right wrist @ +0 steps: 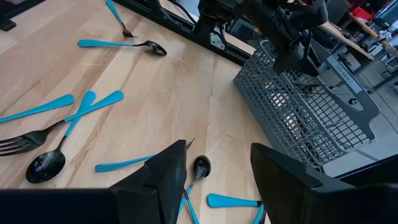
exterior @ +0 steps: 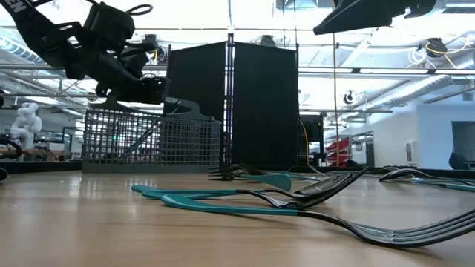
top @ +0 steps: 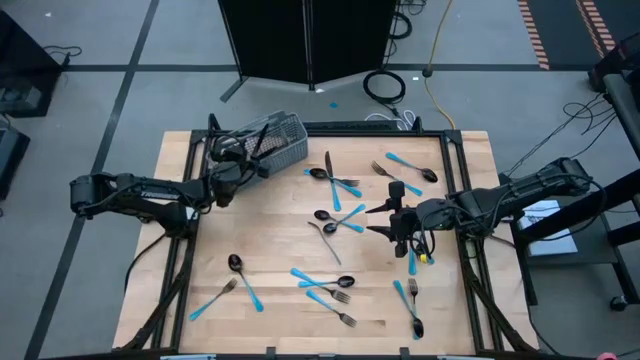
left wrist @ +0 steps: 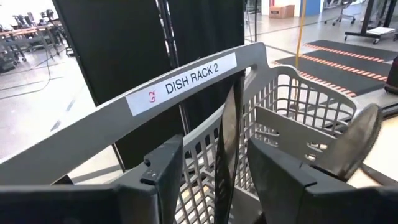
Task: Sort silverware
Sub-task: Put the blue knife into the silverware rack
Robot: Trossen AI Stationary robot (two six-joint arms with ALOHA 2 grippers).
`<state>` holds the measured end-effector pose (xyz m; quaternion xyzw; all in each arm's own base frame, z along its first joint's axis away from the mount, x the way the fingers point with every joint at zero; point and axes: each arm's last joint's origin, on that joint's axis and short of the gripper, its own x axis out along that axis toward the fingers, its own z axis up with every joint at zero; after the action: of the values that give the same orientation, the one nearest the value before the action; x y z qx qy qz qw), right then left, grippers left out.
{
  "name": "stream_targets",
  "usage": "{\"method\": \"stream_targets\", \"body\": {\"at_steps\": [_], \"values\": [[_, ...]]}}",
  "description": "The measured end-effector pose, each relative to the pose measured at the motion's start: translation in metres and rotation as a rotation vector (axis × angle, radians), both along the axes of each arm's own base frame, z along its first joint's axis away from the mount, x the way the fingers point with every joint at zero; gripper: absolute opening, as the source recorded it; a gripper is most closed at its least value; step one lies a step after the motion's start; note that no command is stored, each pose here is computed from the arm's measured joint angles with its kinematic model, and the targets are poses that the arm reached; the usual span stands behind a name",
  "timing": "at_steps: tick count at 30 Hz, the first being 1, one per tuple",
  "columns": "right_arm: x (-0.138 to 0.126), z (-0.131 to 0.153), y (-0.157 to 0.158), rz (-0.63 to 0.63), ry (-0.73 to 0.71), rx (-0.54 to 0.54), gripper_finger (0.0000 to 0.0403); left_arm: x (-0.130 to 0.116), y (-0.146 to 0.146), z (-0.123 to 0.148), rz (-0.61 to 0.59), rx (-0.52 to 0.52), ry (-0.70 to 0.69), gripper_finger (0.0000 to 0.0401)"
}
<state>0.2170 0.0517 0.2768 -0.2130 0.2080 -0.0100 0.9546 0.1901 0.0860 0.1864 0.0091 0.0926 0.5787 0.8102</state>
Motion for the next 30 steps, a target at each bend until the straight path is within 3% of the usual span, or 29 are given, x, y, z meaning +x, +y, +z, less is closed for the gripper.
{"method": "stream_targets", "body": {"at_steps": [6, 8, 15, 19, 24, 28, 30], "values": [[0.0, 0.0, 0.0, 0.0, 0.0, 0.003, 0.0173, 0.0, -0.002, 0.005, -0.021, 0.02, -0.004, 0.0177], [0.0, 0.0, 0.0, -0.001, 0.0, 0.003, 0.0173, 0.001, -0.006, 0.009, -0.085, 0.033, 0.005, 0.0177], [0.0, 0.0, 0.0, -0.001, -0.001, 0.003, 0.0173, 0.011, -0.028, 0.031, -0.52, 0.096, 0.005, 0.0177], [0.0, 0.0, 0.0, -0.001, -0.001, 0.003, 0.0173, 0.017, -0.037, 0.037, -0.742, 0.079, 0.01, 0.0173], [0.0, 0.0, 0.0, 0.0, -0.005, 0.001, 0.0173, 0.02, -0.028, 0.032, -0.666, -0.046, 0.145, 0.0112], [0.001, 0.002, 0.0, 0.003, -0.016, -0.002, 0.0173, 0.025, -0.014, 0.036, -0.609, -0.072, 0.182, 0.0021], [0.001, 0.002, 0.0, 0.004, -0.016, -0.005, 0.0173, 0.027, -0.007, 0.038, -0.577, -0.088, 0.201, 0.0009]]}}
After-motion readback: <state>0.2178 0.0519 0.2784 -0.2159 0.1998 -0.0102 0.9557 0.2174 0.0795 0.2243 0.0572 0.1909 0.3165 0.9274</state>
